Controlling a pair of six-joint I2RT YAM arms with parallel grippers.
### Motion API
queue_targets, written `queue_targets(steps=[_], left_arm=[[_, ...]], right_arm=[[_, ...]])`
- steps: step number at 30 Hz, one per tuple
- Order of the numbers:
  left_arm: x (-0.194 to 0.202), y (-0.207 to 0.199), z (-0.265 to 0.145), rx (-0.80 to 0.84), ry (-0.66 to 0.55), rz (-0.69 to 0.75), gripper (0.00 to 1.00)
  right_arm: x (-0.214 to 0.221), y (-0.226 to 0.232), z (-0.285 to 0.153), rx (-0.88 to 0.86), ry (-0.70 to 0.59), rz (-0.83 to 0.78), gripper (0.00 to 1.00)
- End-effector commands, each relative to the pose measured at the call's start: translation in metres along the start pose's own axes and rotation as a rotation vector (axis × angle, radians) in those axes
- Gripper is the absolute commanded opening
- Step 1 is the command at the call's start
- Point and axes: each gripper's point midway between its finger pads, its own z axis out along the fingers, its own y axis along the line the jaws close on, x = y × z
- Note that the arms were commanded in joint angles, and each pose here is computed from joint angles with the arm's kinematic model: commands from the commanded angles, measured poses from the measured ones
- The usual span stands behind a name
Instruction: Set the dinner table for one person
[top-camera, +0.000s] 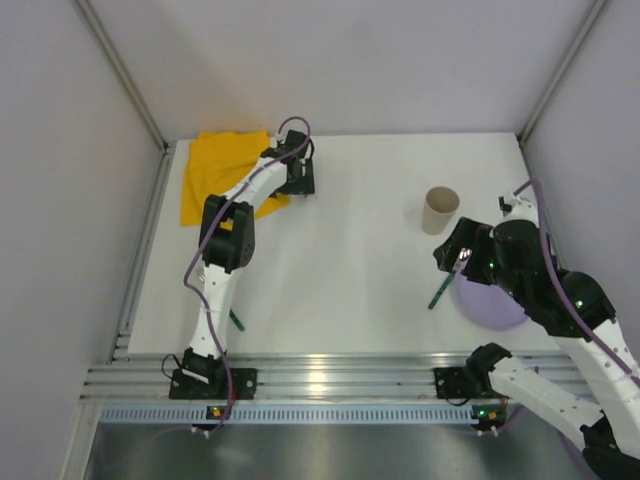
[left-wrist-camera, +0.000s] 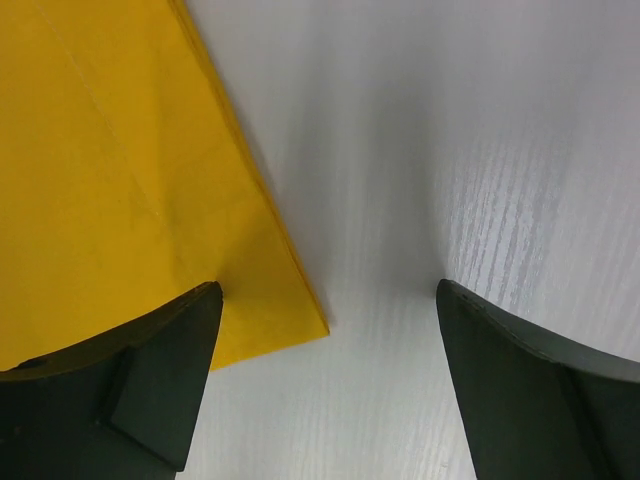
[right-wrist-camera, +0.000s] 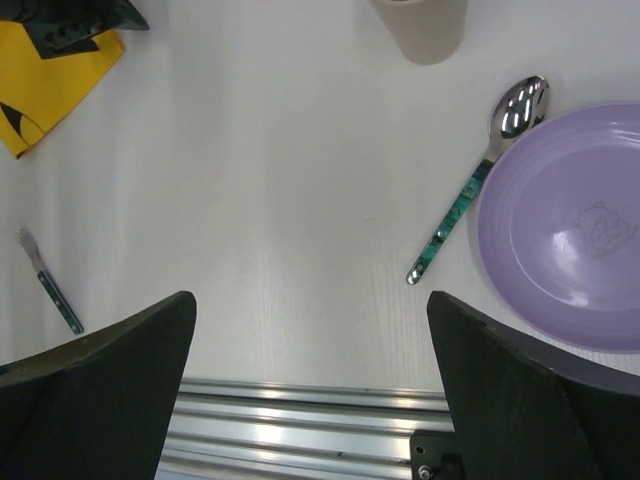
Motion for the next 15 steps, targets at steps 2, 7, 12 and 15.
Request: queue_targets(steps=[2,7,12,15], left_arm=[[-0.001,0.031,0.015,-0.099,0.007,0.043,0.90],[0.013,0.058,0.028,-0.129,0.071,-0.022,0.69],[0.029,0.070,0.037,-0.139,0.115,-0.064,0.54],[0.034,0.070,0.041,-0.121,0.135,-0.076,0.34]], right_arm=[[-0.014,0.015,0.013,-0.007,-0.018,0.002,1.00],[-0.013,0.030,0.038,-0.008,0.029,-0.029,1.00],[-0.010,0.043,0.059,-0.015,0.076,-0.058,1.00],[-0.010,0.046,0.063,-0.017,0.094,-0.075,1.00]])
